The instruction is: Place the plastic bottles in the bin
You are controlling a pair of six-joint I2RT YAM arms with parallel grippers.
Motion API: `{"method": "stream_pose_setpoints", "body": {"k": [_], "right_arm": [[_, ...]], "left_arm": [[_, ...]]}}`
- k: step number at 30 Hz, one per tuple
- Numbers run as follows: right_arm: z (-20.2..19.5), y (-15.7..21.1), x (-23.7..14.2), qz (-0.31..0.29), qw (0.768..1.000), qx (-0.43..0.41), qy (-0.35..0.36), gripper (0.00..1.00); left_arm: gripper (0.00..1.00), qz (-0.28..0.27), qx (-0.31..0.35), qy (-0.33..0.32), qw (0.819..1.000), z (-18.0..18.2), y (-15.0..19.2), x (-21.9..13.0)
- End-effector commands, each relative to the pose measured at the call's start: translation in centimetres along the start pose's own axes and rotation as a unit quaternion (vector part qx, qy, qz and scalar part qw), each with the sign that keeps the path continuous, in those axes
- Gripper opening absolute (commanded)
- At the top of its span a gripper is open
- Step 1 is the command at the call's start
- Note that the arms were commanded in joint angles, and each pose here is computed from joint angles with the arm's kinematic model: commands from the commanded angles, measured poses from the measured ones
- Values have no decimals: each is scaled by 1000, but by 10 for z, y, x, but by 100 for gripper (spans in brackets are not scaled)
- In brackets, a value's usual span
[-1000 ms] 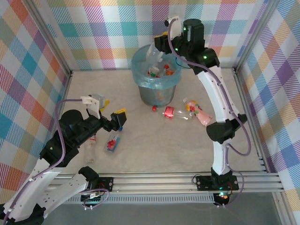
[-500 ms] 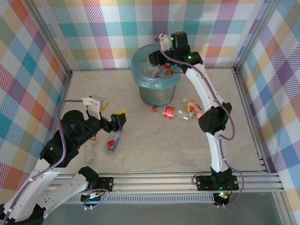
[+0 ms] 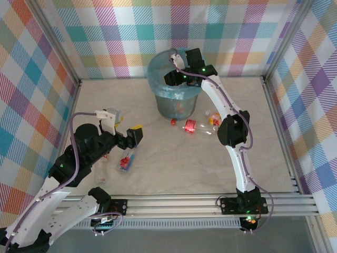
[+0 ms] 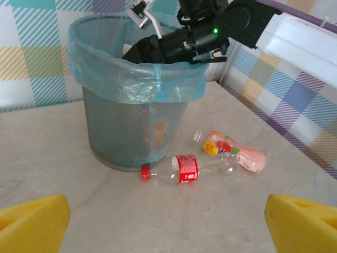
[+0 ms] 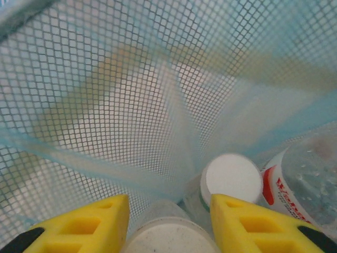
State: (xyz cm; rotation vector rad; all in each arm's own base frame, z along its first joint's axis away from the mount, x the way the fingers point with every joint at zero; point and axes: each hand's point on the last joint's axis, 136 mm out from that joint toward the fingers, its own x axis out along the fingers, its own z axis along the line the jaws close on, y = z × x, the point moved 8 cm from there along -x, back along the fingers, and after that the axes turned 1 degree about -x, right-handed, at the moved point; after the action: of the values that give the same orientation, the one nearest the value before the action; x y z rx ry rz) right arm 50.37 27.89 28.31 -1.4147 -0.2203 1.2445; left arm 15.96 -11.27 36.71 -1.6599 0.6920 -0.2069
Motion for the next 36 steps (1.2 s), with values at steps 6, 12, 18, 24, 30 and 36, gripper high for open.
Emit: {"method": "stream_pose_setpoints", "body": {"k": [6,12,18,24,30,36], "right_arm": [[9,-12,-9,-9,1000,-16,-4,63],[44,-69,-82,-106,994,-12,12,78],[71,-98,-145,-168,985,-12,43,89],[91,-85,-171,-154,987,21,51,89],[136,-46,-169,-136,990,23,-18,86],[174,0,-155,-126,989,10,-78,84]], "left_arm": [[95,-12,-4,-24,1000,4,-2,-2],[95,-1,-20,-99,995,17,-2,-9],[95,69,-60,-207,974,37,22,-13],[95,175,-87,-284,939,53,66,-19],[94,287,-113,-244,919,48,114,-1],[94,335,-124,-249,900,52,148,15]]}}
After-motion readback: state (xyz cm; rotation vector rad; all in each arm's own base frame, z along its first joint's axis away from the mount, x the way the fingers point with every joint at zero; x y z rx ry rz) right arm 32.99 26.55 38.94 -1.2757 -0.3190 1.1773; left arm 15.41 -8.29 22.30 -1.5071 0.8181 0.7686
